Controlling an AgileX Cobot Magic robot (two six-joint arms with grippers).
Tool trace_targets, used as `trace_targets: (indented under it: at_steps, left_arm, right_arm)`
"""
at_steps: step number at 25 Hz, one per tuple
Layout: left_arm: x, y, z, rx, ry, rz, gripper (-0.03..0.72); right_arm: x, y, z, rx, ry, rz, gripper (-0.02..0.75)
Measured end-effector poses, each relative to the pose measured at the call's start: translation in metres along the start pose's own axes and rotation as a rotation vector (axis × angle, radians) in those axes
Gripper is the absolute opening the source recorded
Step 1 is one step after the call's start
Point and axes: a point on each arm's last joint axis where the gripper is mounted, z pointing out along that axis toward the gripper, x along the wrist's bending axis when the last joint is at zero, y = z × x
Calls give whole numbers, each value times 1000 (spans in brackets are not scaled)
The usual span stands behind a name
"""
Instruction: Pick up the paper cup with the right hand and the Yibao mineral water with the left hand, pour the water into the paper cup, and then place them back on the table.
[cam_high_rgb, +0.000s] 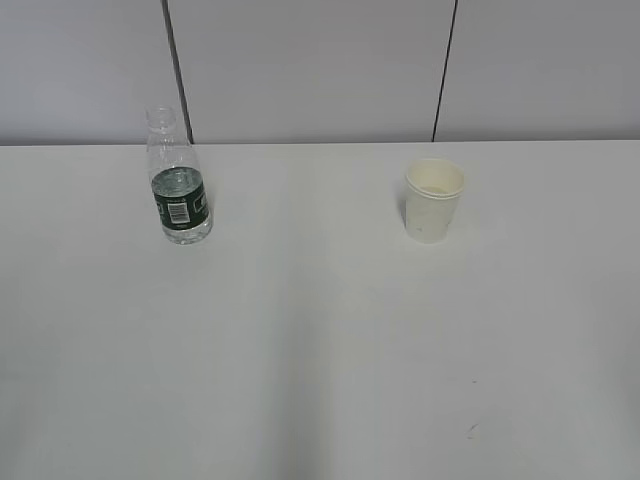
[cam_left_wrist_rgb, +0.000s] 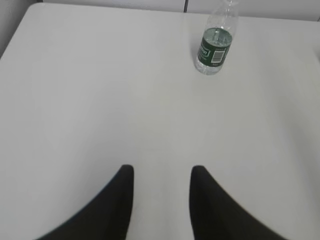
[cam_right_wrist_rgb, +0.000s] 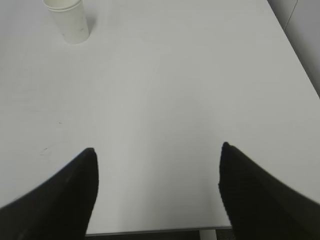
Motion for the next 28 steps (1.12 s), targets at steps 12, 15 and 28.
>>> trace_targets:
  at_steps: [12,15,28]
  left_arm:
    - [5,-28,-7,-62,-73,71,245]
    - [5,-33,-2,-22,-88,80,245]
    - [5,-35,-1,-11,-91,83,245]
  right_arm:
    - [0,0,0,0,1,1,585]
    - [0,0,0,-1,0,0,585]
    - [0,0,0,-1,0,0,585]
